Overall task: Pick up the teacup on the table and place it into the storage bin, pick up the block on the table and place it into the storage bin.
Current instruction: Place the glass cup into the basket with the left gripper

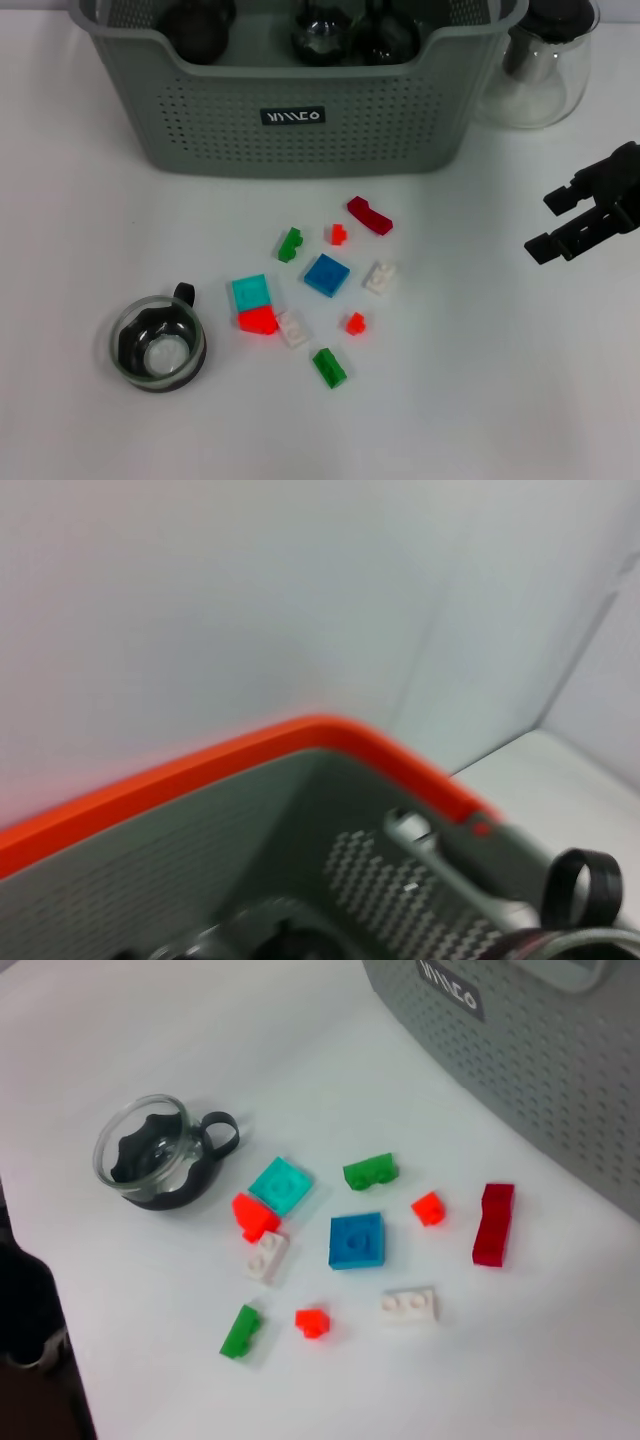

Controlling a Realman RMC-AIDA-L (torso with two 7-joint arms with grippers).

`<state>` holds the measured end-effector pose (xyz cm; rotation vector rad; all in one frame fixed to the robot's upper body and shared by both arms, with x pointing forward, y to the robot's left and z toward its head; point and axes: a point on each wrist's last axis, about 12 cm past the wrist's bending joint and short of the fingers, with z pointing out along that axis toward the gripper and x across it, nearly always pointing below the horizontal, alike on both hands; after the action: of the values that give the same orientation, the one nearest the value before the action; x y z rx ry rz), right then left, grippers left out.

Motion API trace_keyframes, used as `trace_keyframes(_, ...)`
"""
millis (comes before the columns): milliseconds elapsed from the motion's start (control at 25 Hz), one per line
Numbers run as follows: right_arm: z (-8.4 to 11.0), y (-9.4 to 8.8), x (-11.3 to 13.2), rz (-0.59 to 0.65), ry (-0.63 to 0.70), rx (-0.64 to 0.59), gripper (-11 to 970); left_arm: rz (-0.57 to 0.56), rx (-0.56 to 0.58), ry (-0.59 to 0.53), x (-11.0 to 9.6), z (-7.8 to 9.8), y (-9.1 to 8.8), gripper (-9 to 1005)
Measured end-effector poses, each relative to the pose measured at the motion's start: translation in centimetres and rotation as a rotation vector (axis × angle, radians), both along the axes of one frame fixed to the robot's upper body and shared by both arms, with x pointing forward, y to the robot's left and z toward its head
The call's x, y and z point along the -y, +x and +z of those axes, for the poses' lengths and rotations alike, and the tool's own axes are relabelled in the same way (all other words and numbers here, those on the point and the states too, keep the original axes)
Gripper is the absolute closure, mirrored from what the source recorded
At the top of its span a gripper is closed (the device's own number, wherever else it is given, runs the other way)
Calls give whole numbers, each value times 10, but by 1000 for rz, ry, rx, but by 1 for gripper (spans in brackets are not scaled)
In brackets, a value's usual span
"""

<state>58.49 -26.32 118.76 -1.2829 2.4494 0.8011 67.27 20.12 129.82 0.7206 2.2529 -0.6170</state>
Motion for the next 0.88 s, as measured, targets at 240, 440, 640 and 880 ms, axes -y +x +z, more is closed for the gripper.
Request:
trace_keyframes(240,2,2,-9,4,-18,-23,29,74,-48,143,4,-19,26,935)
trace_keyframes(440,0,4,-16,22,-24,-31,28,117,-64,219,13,-34,37,935)
trace_keyframes(640,-2,7,-20,32,-23,-24,28,126,-66,267,26,-49,39,935)
trace_keyframes(880,-6,7,-24,46,-22,-22,28,130,-46,311,37,-64,39,934)
